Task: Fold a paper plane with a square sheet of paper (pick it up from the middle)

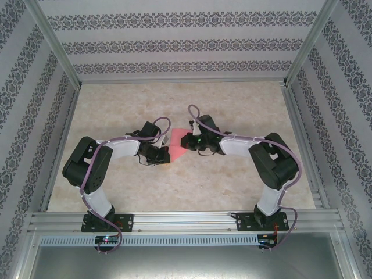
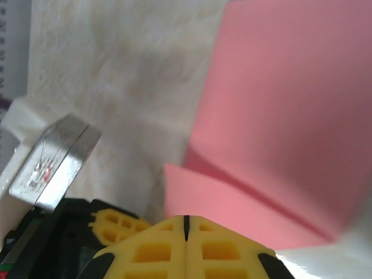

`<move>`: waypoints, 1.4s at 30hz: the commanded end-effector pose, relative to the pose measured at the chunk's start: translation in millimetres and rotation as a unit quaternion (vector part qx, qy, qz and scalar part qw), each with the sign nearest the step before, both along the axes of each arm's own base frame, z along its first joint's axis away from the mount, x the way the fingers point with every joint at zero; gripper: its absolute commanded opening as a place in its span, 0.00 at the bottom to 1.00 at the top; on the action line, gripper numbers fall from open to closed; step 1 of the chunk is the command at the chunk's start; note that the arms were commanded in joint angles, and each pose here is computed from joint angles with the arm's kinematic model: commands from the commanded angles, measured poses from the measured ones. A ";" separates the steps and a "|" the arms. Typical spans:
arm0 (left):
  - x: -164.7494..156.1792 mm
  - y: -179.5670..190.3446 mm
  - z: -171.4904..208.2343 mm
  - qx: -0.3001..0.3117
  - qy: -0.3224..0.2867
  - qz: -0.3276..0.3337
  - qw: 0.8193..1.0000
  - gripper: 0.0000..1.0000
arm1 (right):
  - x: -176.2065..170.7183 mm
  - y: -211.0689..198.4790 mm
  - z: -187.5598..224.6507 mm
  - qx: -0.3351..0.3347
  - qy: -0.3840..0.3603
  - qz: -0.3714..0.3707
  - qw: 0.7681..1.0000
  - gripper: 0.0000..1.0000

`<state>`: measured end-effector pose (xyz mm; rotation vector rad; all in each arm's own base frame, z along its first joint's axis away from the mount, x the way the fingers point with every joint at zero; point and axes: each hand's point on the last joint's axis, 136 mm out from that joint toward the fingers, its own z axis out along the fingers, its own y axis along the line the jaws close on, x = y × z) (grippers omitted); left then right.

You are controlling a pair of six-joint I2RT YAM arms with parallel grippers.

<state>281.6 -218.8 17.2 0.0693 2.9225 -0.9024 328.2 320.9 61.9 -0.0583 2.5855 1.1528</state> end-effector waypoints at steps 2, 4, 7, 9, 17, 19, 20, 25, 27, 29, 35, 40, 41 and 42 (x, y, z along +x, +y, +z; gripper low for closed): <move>-12.9 21.5 -22.7 0.048 0.025 -0.001 0.999 0.00 | 1.5 25.1 -12.4 0.031 0.031 0.008 0.999 0.00; -13.3 21.2 -22.3 0.047 0.026 0.000 0.999 0.00 | -0.2 28.8 -20.4 0.031 0.041 0.010 0.999 0.00; -12.1 20.0 -18.5 0.043 0.021 0.000 0.999 0.00 | -1.8 23.8 -35.2 0.016 0.053 0.003 0.998 0.00; -10.0 18.6 -12.9 0.038 0.017 0.000 0.999 0.00 | -2.5 17.2 -46.6 -0.003 0.062 -0.005 0.998 0.00; -26.3 25.4 -12.8 0.051 0.040 -0.010 0.998 0.00 | -7.6 -10.1 -75.8 -0.073 0.089 -0.031 0.993 0.00; -32.8 35.3 -21.7 0.078 0.058 -0.003 0.995 0.00 | -8.9 -10.9 -78.2 -0.074 0.096 -0.031 0.992 0.00; -36.1 40.3 -25.4 0.092 0.065 0.001 0.994 0.00 | -9.1 -11.2 -78.9 -0.075 0.098 -0.032 0.992 0.00; -51.5 49.9 -28.1 0.107 0.085 0.016 0.991 0.00 | -8.7 -14.5 -84.5 -0.083 0.108 -0.040 0.990 0.00; -54.5 53.3 -23.3 0.112 0.082 0.022 0.990 0.00 | -9.0 -15.6 -86.4 -0.084 0.112 -0.042 0.989 0.00; -47.6 48.8 -7.9 0.091 0.063 0.031 0.993 0.00 | -9.9 -16.7 -88.6 -0.086 0.117 -0.045 0.988 0.00; -4.1 25.6 45.5 0.016 -0.039 0.062 0.997 0.00 | -11.5 -18.8 -87.8 -0.085 0.121 -0.056 0.987 0.00; 14.5 4.5 44.7 -0.032 -0.050 0.079 0.995 0.00 | -9.0 -14.1 -82.4 -0.069 0.118 -0.059 0.989 0.00; 16.3 0.2 41.0 -0.034 -0.045 0.077 0.995 0.00 | -8.3 -12.5 -80.8 -0.064 0.118 -0.058 0.989 0.00; 17.3 -4.1 36.4 -0.034 -0.039 0.075 0.996 0.00 | -7.5 -10.5 -78.5 -0.058 0.116 -0.056 0.990 0.00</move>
